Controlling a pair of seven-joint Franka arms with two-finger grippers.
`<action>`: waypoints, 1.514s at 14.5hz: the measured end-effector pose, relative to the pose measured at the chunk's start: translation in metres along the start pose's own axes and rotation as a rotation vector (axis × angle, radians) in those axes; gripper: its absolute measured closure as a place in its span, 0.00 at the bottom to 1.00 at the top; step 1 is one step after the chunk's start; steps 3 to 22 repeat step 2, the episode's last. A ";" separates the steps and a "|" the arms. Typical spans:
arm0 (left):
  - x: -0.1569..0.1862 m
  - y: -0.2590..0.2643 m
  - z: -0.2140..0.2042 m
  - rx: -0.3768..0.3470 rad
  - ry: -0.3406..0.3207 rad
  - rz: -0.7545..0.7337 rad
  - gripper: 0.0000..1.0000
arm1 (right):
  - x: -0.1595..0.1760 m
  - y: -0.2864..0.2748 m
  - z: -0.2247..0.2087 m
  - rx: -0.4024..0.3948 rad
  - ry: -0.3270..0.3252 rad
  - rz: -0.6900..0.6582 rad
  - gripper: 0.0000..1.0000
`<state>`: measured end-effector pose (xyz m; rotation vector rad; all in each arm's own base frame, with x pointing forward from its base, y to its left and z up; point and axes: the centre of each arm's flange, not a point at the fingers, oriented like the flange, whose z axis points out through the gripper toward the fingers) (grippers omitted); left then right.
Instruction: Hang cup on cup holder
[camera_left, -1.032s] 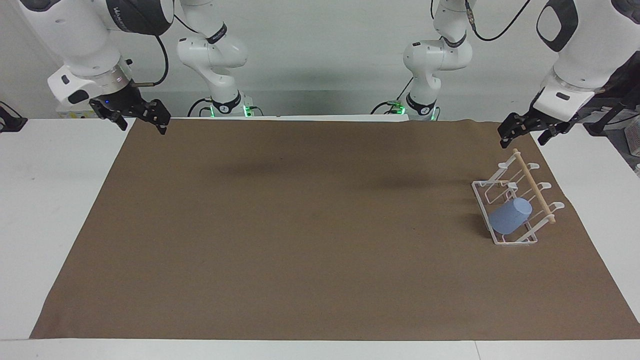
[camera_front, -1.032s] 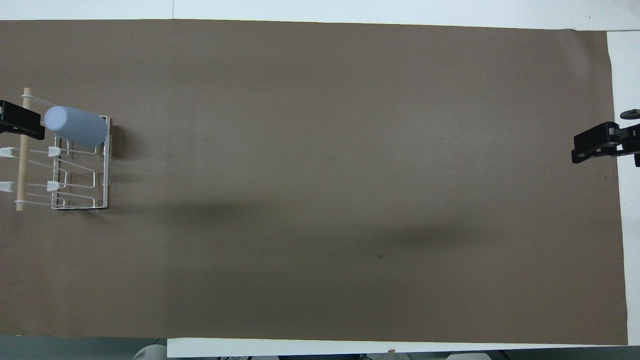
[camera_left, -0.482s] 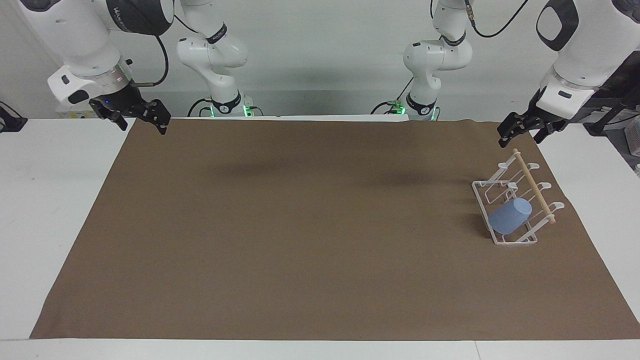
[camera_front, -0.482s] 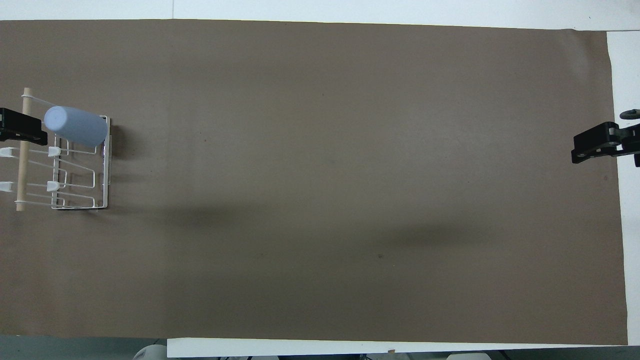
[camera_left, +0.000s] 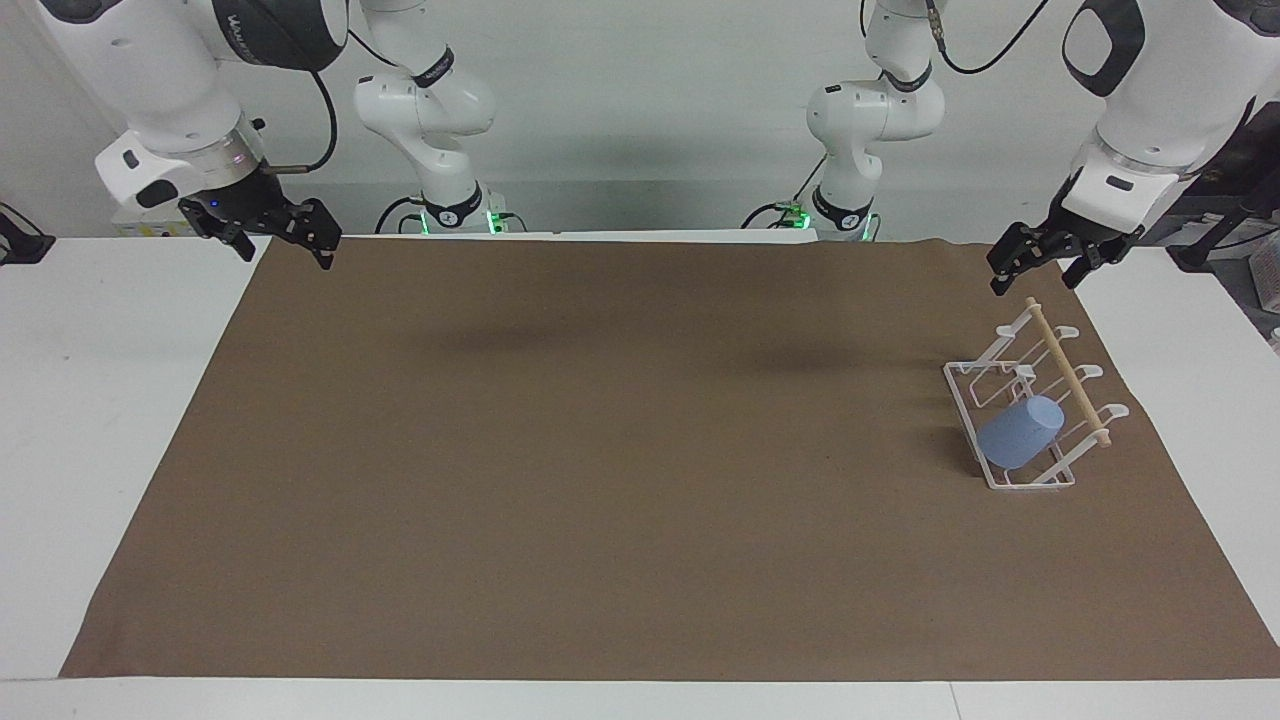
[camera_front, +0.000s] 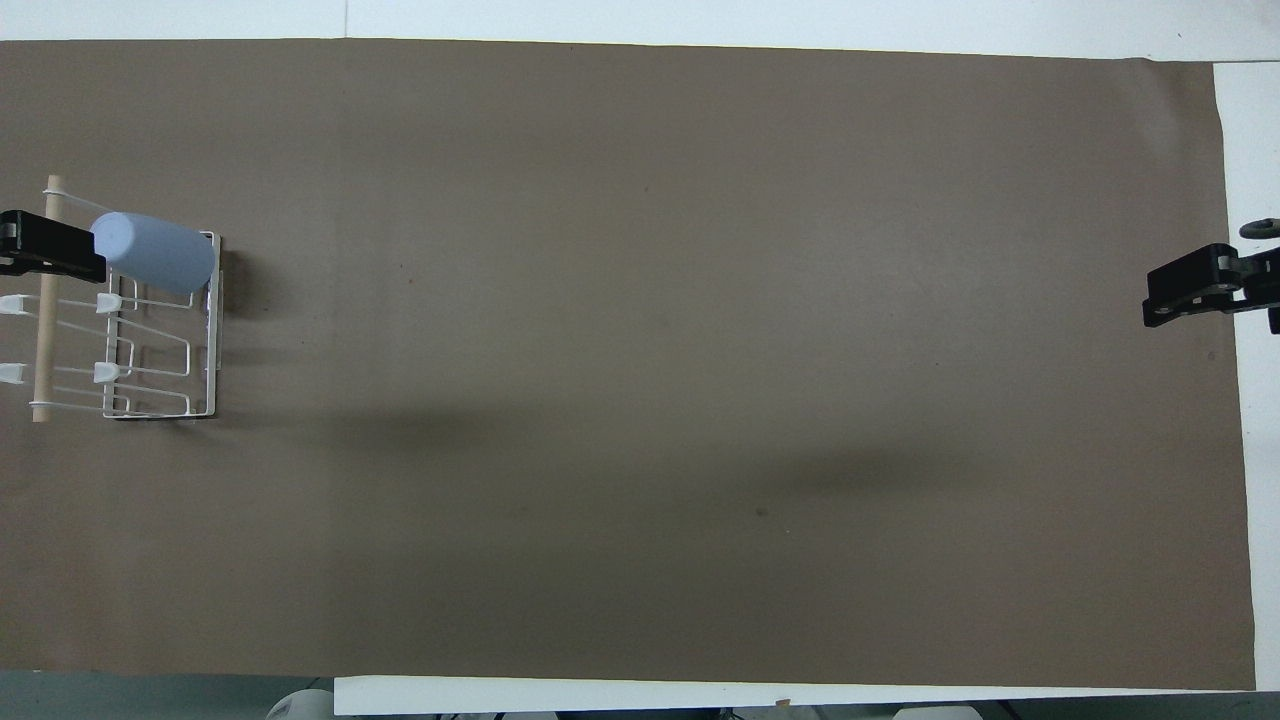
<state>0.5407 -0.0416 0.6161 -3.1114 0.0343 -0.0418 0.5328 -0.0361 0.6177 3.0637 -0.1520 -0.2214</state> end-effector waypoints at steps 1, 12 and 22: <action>0.000 0.000 0.000 0.000 0.002 0.000 0.00 | 0.000 0.000 0.000 0.000 0.000 0.000 0.00; 0.000 0.000 -0.001 0.000 0.002 0.000 0.00 | 0.000 0.000 0.000 0.000 0.000 0.000 0.00; 0.000 0.000 -0.001 0.000 0.002 0.000 0.00 | 0.000 0.000 0.000 0.000 0.000 0.000 0.00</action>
